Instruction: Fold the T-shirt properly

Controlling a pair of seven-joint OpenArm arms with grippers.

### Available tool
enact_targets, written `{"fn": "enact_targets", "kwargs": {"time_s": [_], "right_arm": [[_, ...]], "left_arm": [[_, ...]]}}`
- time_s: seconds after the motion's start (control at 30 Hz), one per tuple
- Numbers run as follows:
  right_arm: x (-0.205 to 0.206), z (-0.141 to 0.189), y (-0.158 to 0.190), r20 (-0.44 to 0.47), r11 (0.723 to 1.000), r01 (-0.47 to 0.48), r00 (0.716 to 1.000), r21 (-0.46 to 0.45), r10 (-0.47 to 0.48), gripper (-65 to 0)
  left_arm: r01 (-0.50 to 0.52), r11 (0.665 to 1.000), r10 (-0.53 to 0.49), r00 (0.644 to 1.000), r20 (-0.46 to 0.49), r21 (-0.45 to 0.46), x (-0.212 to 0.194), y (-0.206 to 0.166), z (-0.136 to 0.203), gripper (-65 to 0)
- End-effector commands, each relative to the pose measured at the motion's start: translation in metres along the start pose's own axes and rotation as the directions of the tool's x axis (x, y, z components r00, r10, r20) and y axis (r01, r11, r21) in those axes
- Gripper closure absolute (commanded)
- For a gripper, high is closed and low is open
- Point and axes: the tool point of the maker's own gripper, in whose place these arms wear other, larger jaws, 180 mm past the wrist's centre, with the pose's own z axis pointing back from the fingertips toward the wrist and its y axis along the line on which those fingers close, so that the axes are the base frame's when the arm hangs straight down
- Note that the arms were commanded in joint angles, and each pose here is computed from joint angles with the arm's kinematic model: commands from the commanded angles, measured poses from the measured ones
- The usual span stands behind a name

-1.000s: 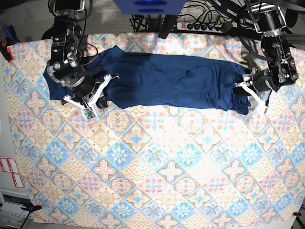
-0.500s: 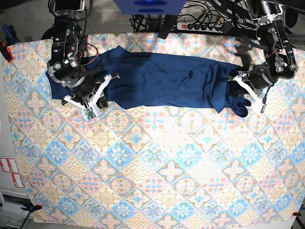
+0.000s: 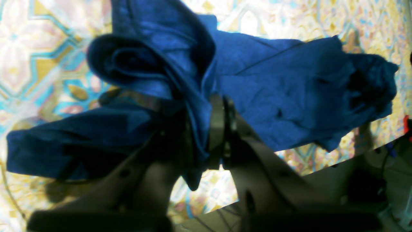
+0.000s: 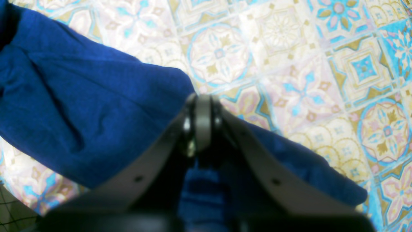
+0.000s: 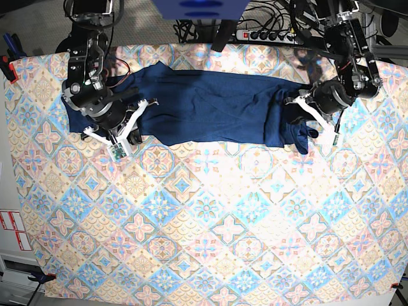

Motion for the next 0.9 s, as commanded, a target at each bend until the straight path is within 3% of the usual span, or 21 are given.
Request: {"fn": "enact_targets", "kwargs": {"time_s": [0.0, 0.23, 0.53, 0.87], "right_arm": [[0.013, 0.003, -0.003, 0.048, 1.000, -0.006, 0.999, -0.005, 0.007, -0.3], [0.012, 0.004, -0.008, 0.042, 1.000, -0.019, 0.999, -0.014, 0.019, -0.3], [0.006, 0.017, -0.048, 0.042, 0.993, 0.028, 0.999, -0.117, -0.023, -0.5], [-0.001, 0.035, -0.089, 0.037, 0.974, 0.048, 0.998, -0.220, -0.041, -0.6]], "left_arm": [[0.018, 1.000, -0.017, 0.999, 0.049, -0.022, 0.013, -0.009, 0.004, 0.0], [0.099, 0.984, -0.092, 0.994, 0.050, -0.149, 0.013, -0.068, -0.011, 0.0], [0.050, 0.980, -0.040, 0.998, 0.057, -0.192, 0.010, -0.087, -0.020, 0.0], [0.031, 0.953, -0.048, 0.998, -0.049, -0.301, -0.005, -0.116, -0.059, 0.0]]}}
